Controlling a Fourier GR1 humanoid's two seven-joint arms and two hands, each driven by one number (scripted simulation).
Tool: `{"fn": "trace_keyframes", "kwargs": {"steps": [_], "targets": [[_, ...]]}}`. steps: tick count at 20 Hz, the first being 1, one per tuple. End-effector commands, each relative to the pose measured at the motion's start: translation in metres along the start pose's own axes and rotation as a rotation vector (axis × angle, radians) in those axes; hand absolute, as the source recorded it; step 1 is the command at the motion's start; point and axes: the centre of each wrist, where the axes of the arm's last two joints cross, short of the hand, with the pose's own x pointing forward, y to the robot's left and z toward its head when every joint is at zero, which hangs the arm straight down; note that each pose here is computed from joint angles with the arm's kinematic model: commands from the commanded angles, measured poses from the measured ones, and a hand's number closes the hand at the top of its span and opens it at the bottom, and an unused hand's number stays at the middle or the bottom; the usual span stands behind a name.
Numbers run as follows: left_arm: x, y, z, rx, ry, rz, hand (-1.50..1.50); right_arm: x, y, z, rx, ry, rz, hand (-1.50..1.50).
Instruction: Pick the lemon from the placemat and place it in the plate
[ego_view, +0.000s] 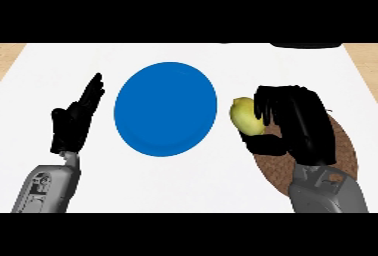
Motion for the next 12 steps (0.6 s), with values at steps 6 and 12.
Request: {"fn": "trace_keyframes", "kwargs": {"steps": [6,12], "targets": [[-0.007,-0.014,-0.004,0.001,-0.009,0.005,0.0,0.055,0.047,-0.065,0.102,0.009,-0.121,1.5],[0.006,-0.021,-0.004,-0.023,-0.025,0.003,0.0,0.086,0.088,-0.083,0.168,0.0,-0.117,1.5]]}}
